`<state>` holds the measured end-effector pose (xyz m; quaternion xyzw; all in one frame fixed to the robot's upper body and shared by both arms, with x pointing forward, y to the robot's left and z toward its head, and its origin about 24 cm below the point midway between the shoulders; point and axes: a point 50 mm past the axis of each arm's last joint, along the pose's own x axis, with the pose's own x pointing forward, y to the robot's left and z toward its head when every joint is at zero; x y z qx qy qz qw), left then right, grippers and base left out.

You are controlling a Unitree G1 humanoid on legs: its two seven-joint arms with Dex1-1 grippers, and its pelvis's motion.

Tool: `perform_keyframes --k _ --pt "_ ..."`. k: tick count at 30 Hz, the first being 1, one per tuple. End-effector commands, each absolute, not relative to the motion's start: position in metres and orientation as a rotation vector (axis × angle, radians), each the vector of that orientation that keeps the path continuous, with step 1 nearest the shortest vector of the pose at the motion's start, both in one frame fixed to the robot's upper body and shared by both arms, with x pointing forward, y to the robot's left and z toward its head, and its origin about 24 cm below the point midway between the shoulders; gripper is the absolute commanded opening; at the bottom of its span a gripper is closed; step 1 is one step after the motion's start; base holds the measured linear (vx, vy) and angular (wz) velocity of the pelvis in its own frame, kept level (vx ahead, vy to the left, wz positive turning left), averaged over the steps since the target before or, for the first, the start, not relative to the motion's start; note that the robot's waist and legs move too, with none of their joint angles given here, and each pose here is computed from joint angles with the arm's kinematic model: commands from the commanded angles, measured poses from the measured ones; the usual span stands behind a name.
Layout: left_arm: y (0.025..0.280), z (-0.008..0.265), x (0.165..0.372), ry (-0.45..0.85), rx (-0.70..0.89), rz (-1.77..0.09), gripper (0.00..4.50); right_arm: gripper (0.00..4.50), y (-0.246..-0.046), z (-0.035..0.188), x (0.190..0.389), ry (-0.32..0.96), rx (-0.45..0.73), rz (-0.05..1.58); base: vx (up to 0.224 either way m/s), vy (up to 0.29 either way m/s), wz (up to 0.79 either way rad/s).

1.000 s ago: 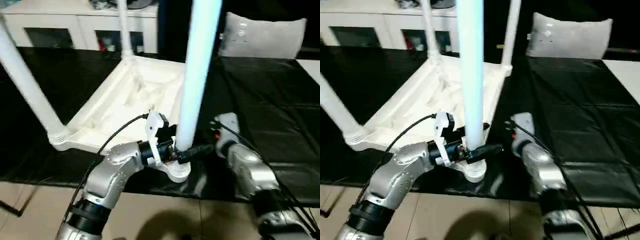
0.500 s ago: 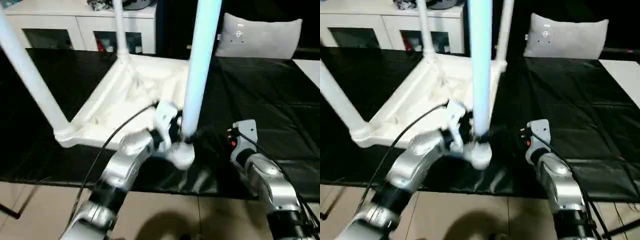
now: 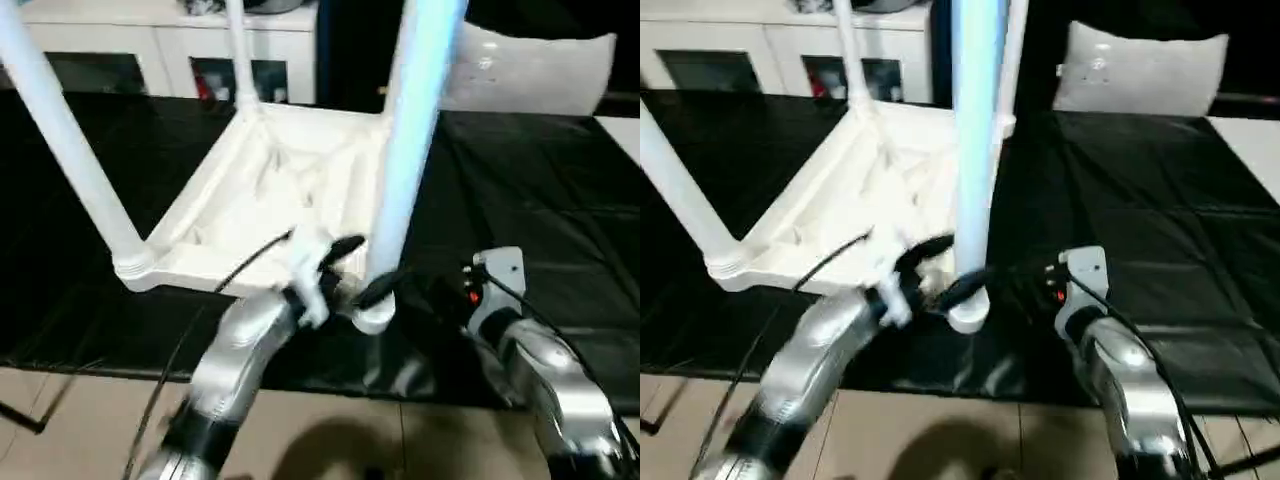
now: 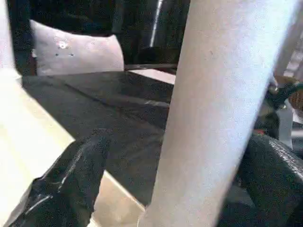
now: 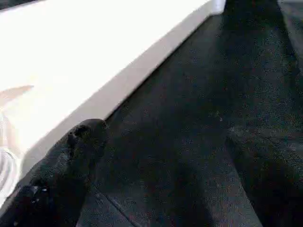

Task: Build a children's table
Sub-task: Rotate table base

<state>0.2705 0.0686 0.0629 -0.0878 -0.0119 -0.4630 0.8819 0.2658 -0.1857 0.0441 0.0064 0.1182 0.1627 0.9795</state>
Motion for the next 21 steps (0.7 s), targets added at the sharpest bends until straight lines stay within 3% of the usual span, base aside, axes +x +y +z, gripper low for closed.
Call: perform_keyframes --k 1,7,16,18,21 --pt "0.089 0.064 0.265 -0.012 -0.161 -0.907 4.46 4.5 -0.18 0.052 0.26 0.201 0.016 0.361 0.0 0.0 0.0" --pt "0.128 0.058 0.261 0.047 -0.098 -0.791 4.46 4.5 -0.177 0.052 0.254 0.223 0.009 0.356 0.0 0.0 0.0" --pt "0.144 0.056 0.273 0.106 -0.055 -0.562 4.46 4.5 -0.172 0.056 0.247 0.222 0.01 0.297 0.0 0.0 0.0" --pt "0.152 0.056 0.274 0.09 -0.099 -0.384 4.46 4.5 -0.167 0.057 0.242 0.215 0.029 0.261 0.0 0.0 0.0" --pt "0.155 0.057 0.273 0.07 -0.105 -0.31 4.46 4.5 -0.164 0.054 0.24 0.241 0.066 0.236 0.0 0.0 0.0"
